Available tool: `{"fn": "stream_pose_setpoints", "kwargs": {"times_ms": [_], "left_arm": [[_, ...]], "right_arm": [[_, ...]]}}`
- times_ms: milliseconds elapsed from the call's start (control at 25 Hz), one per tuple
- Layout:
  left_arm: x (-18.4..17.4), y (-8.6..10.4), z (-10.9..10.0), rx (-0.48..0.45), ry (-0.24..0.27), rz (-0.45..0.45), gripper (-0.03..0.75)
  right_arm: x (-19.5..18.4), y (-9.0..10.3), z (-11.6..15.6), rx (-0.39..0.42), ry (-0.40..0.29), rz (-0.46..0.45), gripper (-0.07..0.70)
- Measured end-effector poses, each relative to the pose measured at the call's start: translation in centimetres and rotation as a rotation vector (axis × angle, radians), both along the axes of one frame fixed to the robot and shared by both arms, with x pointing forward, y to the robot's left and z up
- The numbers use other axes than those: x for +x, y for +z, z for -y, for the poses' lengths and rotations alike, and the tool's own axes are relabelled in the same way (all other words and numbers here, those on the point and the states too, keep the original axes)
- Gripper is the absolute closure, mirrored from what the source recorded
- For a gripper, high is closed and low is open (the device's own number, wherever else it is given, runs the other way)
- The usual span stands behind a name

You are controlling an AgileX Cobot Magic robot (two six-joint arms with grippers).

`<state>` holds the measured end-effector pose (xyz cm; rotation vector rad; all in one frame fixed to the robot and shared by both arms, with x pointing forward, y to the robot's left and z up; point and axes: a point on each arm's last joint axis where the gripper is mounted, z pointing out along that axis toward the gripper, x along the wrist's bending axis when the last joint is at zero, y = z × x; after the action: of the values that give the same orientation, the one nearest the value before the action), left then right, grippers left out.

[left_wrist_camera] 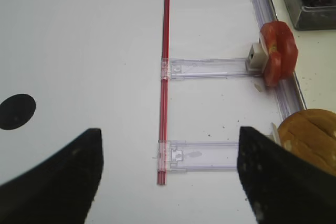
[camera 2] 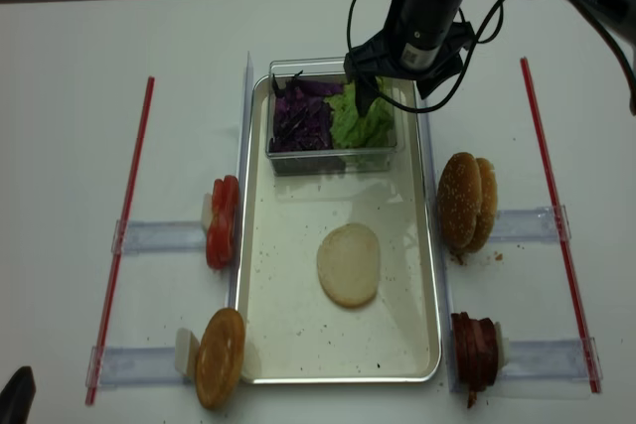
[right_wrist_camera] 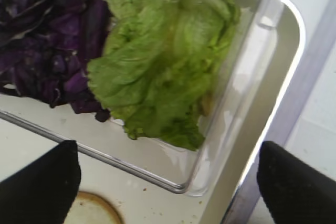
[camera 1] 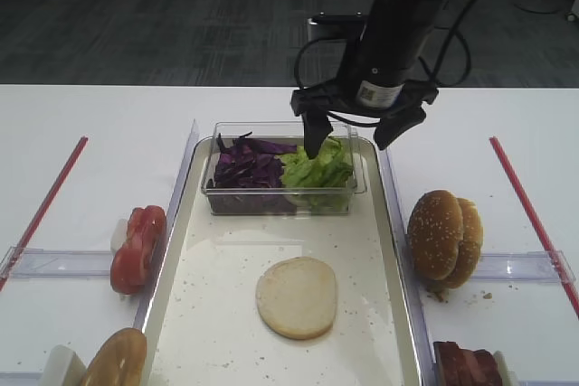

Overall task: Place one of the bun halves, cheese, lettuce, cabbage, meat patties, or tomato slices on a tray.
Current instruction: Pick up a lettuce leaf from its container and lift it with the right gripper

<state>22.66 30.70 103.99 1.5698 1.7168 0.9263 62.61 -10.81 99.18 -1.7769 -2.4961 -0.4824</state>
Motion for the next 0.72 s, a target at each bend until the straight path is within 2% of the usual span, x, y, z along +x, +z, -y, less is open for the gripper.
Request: {"fn": "stream_pose_setpoints", "kwargs": {"times_ms": [400,720], "left_arm": [[0.0,0.0,0.0,0.000,0.000,0.000,0.224],[0.0,0.0,0.0,0.000,0.000,0.000,0.224]], "right_arm": [[-1.3,0.1,-3.6,0.039,0.076,0.051,-0.060],[-0.8,-1.8,-3.7,0.006,0.083,0.035,-0.060]]}}
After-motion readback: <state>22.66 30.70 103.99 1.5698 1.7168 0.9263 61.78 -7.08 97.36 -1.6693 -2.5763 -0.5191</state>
